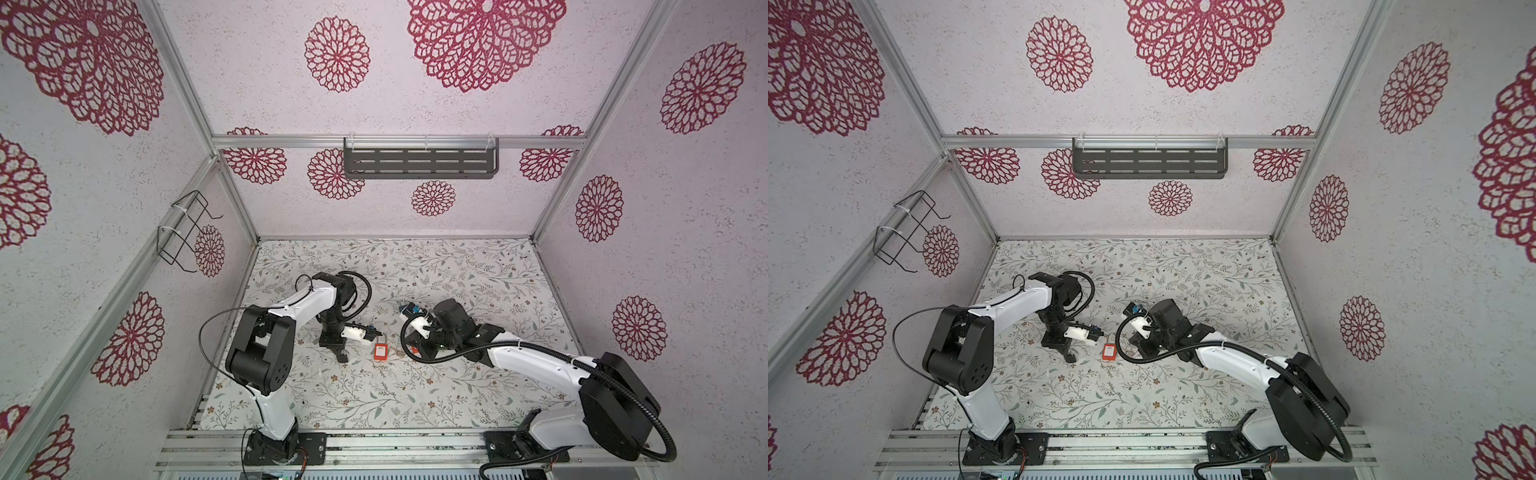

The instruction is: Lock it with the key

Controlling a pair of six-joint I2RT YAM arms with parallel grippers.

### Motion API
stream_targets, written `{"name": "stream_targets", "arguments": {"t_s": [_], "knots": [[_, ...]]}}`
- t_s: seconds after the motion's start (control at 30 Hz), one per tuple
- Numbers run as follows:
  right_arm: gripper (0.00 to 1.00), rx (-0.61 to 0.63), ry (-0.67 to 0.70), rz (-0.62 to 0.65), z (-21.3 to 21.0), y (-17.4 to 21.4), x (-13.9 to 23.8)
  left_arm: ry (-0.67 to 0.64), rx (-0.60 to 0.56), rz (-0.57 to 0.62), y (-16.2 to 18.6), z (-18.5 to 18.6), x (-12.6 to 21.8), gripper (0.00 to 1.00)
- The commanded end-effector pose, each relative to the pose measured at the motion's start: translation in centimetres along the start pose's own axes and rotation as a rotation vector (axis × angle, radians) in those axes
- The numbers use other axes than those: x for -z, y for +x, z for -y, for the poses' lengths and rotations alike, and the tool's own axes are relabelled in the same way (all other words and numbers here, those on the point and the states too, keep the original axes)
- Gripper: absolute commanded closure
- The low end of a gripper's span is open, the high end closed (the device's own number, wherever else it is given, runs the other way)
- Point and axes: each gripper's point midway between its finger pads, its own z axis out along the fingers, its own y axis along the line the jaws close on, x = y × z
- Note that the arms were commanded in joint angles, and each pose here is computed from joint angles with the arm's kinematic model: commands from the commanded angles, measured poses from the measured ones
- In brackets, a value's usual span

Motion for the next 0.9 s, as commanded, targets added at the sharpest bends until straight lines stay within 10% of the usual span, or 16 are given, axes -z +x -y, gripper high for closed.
{"name": "stream_targets", "arguments": {"t_s": [0.0, 0.87], "knots": [[1.00, 0.003, -0.028, 0.031, -0.2, -1.2, 0.0, -0.021, -0.034, 0.015, -0.8, -1.0, 0.3, 1.00], [1.00, -0.038, -0.019, 0.036, 0.1, -0.3, -0.6, -0.139, 0.088, -0.025, -1.9, -5.8, -1.5, 0.82]]}}
